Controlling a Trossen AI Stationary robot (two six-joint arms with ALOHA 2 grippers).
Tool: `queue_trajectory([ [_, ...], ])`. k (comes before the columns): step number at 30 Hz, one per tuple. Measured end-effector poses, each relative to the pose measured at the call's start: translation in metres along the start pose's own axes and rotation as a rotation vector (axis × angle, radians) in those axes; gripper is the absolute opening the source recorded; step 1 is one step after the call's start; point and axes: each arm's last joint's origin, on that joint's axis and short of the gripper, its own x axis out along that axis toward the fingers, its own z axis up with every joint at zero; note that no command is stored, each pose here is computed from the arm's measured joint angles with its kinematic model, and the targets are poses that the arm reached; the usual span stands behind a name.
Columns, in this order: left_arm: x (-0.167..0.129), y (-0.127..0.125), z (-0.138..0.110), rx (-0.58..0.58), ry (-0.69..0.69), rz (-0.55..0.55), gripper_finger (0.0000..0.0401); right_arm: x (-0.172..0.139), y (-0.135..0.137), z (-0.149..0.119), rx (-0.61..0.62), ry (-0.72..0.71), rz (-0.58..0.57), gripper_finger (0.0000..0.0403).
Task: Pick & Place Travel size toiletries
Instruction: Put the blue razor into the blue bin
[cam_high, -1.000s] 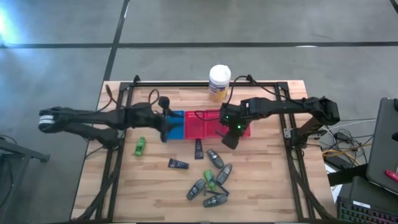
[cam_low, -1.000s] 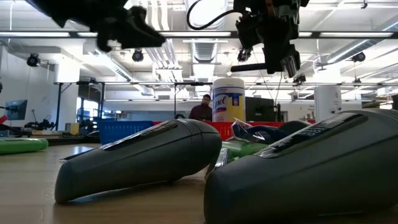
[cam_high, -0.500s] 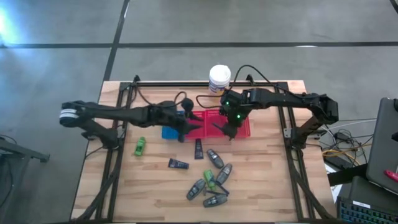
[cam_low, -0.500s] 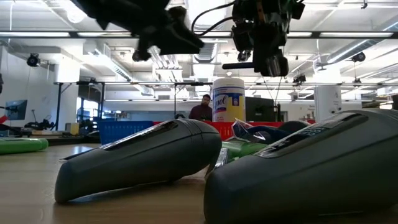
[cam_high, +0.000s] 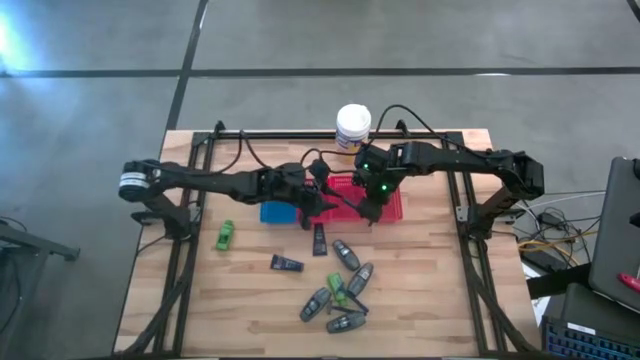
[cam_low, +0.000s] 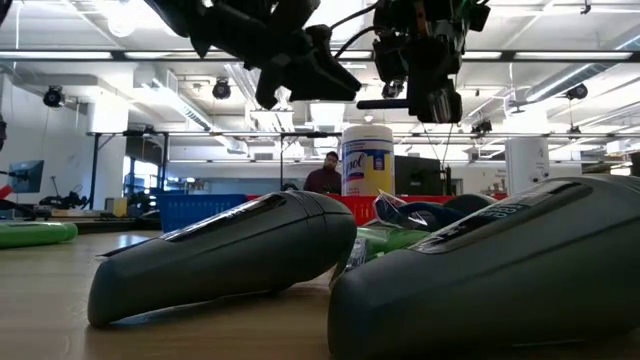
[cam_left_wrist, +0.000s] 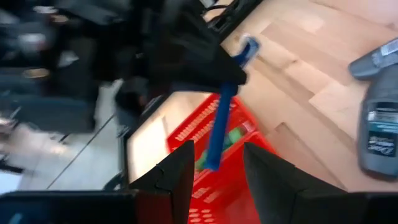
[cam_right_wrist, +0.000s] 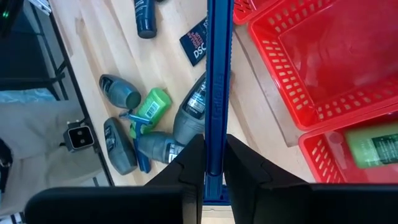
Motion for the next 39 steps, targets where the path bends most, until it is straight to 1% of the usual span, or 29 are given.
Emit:
queue_trajectory([
  [4,0.009,-0.004,-0.003,0.017,-0.006,-0.027,0.0142,0.000,-0.001,0.000,-0.005,-0.002,0.000,0.0038],
  [12,0.023,0.001,0.000,0.019,-0.010,-0.016,0.0142,-0.001,-0.001,0.001,-0.002,0.005,0.022,0.0038],
  [18,0.031,0.000,-0.002,0.019,0.000,-0.024,0.0142,-0.001,-0.001,0.000,-0.001,0.009,0.023,0.0038],
  [31,0.034,0.000,0.000,0.048,-0.023,-0.030,0.0142,-0.001,0.000,0.000,-0.003,0.020,0.052,0.0038],
  [34,0.034,-0.001,0.001,0.049,-0.045,-0.049,0.0133,-0.001,-0.001,0.000,-0.002,0.019,0.053,0.0038],
  [39,0.034,-0.001,0.002,0.053,-0.057,-0.051,0.0098,-0.002,-0.001,0.000,0.004,0.025,0.070,0.0038],
])
